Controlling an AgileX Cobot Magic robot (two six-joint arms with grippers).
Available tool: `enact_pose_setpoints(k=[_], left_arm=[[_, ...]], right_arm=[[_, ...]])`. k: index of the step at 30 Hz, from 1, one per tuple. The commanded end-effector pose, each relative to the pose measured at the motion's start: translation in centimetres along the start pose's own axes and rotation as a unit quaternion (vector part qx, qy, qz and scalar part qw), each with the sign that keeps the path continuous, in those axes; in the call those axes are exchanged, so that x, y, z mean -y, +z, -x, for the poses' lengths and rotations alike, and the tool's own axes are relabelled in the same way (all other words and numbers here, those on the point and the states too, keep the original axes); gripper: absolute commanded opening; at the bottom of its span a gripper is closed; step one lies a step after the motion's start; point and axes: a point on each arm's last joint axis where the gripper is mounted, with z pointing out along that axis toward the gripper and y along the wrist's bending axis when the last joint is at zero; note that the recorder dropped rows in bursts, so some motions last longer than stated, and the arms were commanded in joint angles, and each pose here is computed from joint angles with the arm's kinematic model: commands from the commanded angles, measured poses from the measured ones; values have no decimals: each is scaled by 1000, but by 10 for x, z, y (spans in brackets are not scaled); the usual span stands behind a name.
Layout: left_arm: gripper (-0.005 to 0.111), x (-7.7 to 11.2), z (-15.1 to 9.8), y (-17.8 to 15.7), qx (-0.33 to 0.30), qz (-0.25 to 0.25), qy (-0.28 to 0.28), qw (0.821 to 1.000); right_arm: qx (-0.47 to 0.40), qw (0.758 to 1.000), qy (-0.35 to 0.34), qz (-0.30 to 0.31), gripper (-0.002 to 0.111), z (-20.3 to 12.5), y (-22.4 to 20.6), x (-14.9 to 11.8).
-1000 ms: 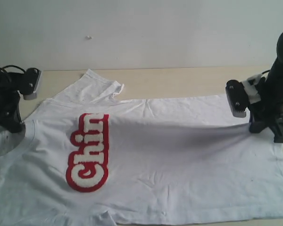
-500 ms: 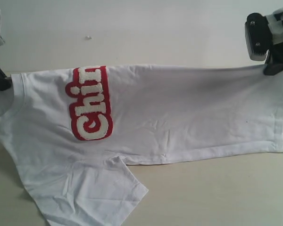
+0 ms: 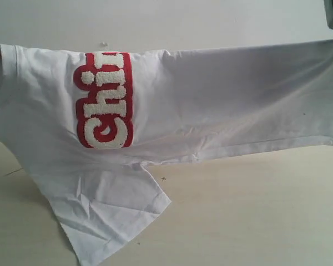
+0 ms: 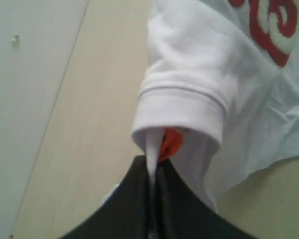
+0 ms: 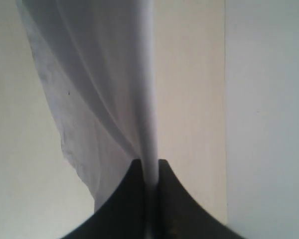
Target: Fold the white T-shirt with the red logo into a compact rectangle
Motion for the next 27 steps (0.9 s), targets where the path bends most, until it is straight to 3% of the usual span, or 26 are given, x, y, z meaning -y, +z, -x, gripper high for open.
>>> enact_pose_setpoints(k=[1, 6, 11, 18, 24, 27], left_arm=[[0, 16, 20, -22, 29, 8, 0, 1000], [0, 49, 28, -43, 5, 9, 30, 999], [0, 82, 31, -75, -5, 45, 66, 997], [0, 109, 38, -119, 40, 100, 77, 991], [0, 133, 36, -141, 53, 83, 93, 991], [0, 136, 35, -145, 43, 94, 106, 989]], right_arm=[[5, 1000, 6, -19, 0, -2, -28, -5], [39, 999, 22, -1, 0, 2, -54, -19], [70, 997, 37, -5, 0, 5, -83, -34], [103, 992, 55, -43, 0, 6, -119, -49], [123, 987, 84, -60, 0, 7, -135, -56], [116, 988, 83, -56, 0, 7, -132, -54]])
